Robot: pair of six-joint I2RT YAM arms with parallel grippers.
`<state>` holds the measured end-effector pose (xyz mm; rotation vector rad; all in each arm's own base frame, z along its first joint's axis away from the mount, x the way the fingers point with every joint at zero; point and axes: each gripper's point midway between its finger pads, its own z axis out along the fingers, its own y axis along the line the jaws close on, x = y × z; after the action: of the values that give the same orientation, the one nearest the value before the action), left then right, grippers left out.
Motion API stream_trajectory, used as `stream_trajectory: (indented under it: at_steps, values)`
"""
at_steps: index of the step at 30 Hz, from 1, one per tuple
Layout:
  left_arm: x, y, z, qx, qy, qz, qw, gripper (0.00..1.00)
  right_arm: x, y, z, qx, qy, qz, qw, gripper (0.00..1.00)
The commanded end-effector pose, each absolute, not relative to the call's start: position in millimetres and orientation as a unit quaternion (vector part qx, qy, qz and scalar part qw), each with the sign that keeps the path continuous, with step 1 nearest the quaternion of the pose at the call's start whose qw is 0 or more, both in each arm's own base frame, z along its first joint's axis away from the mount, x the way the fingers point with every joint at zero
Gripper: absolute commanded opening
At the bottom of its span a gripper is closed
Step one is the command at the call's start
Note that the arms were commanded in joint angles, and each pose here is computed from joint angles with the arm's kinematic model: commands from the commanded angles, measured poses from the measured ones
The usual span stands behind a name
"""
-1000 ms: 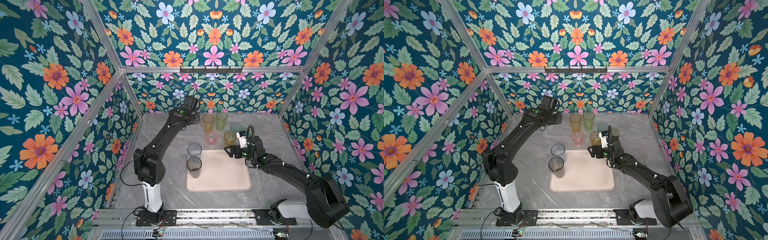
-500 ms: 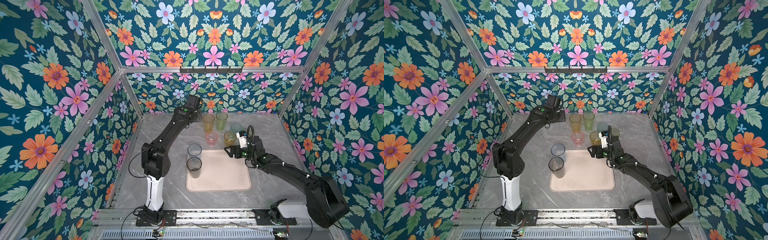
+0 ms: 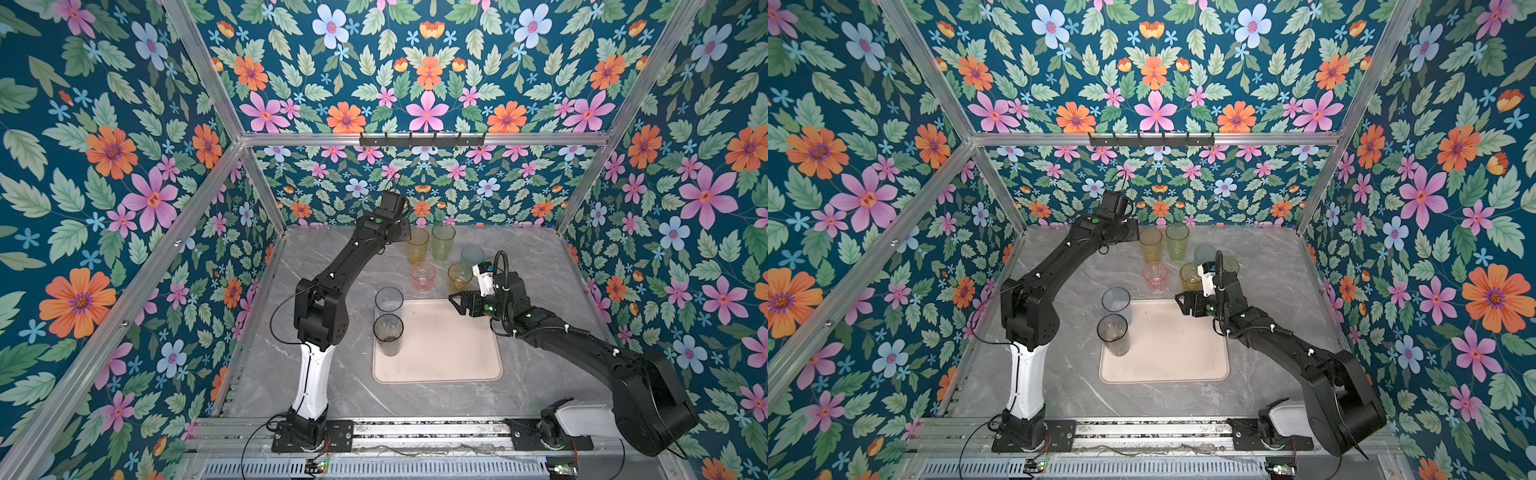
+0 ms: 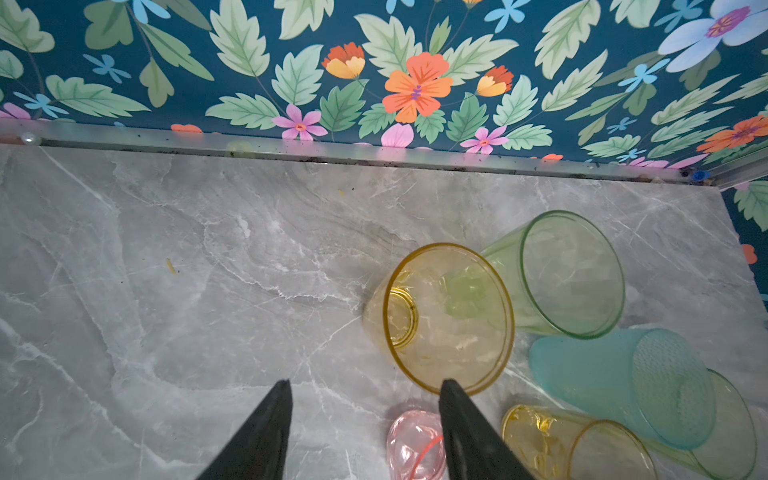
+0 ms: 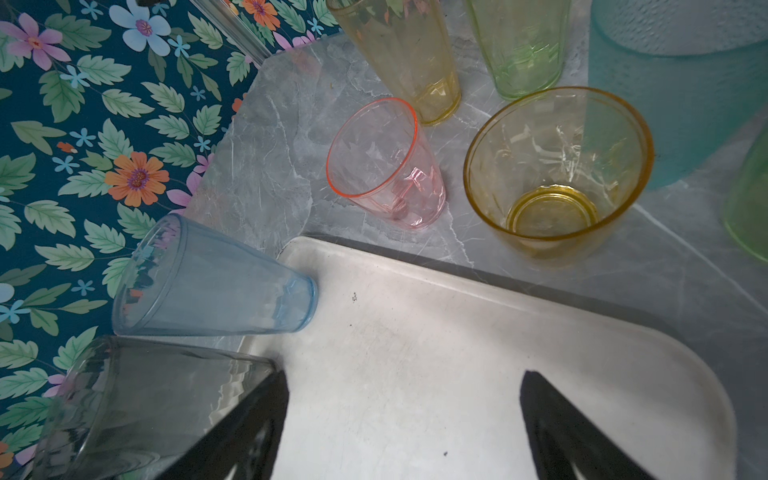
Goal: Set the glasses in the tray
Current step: 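Move the left gripper over the yellow glass farthest from the robot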
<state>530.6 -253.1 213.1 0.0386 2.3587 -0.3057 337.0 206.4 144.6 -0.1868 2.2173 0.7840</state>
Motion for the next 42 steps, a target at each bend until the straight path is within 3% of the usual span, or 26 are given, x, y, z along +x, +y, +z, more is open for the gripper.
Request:
stream_trajectory:
  at_steps: [1,29,42]
  values:
    - [539,-253,218,0.001,0.915,-0.119,0.385,0.59,338,207,147,-0.076,0.867,0.307,0.384,0.89]
    - [565,-273,170,0.001,0.923,-0.122,0.364,0.58,339,209,144,-0.077,0.869,0.307,0.379,0.89]
    - [568,-278,149,0.002,0.929,-0.126,0.347,0.5,339,208,144,-0.075,0.87,0.306,0.38,0.89]
